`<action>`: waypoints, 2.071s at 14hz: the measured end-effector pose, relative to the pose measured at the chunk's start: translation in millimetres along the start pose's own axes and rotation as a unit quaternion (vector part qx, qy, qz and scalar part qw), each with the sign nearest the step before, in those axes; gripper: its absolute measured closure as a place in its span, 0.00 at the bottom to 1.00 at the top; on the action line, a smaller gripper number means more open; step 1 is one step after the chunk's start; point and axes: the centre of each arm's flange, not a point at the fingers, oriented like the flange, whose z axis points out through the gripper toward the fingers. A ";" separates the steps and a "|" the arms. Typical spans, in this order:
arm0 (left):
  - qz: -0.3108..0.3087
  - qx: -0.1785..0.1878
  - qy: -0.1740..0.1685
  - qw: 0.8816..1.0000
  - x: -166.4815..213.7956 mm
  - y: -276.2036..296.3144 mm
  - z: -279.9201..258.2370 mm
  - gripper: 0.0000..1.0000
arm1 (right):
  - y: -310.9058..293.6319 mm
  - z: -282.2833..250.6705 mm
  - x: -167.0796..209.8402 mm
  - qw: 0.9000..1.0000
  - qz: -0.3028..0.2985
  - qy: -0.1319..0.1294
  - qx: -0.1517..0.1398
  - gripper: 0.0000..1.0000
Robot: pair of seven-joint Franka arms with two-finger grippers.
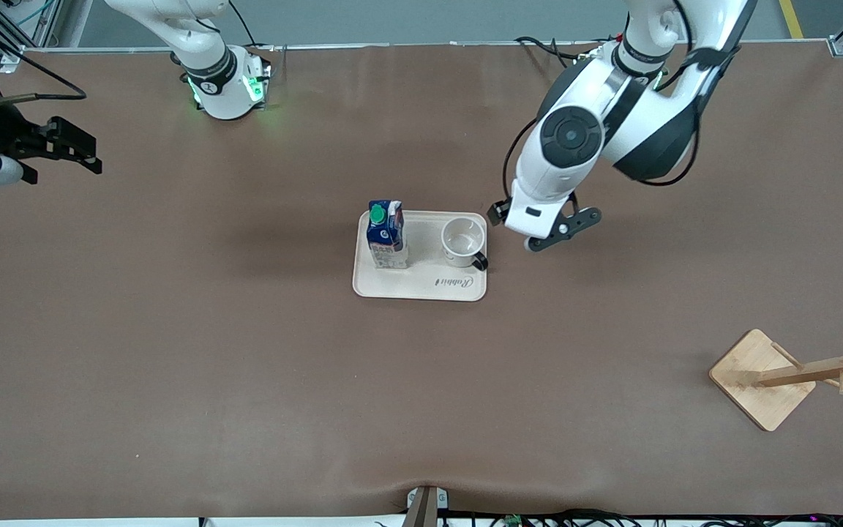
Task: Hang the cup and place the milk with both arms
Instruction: 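Lower the left gripper onto the white mug's rim, then close the left gripper on the white mug's rim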
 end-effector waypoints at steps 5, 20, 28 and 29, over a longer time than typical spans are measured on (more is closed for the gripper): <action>-0.035 -0.024 0.004 0.999 -29.4 22.7 66.6 0.01 | -1.1 0.0 0.1 1.000 -0.001 0.000 0.002 0.00; -0.063 -0.036 -0.002 0.997 -25.8 47.8 154.9 0.73 | 4.9 2.3 -0.6 1.000 0.006 -0.005 0.016 0.00; -0.061 -0.065 0.013 0.996 -21.0 62.7 116.5 0.93 | 6.0 2.4 -0.7 1.000 0.008 -0.005 0.018 0.00; -0.064 -0.072 0.019 0.995 -16.2 65.6 94.9 0.93 | 6.0 2.4 -0.7 1.000 0.008 -0.005 0.018 0.00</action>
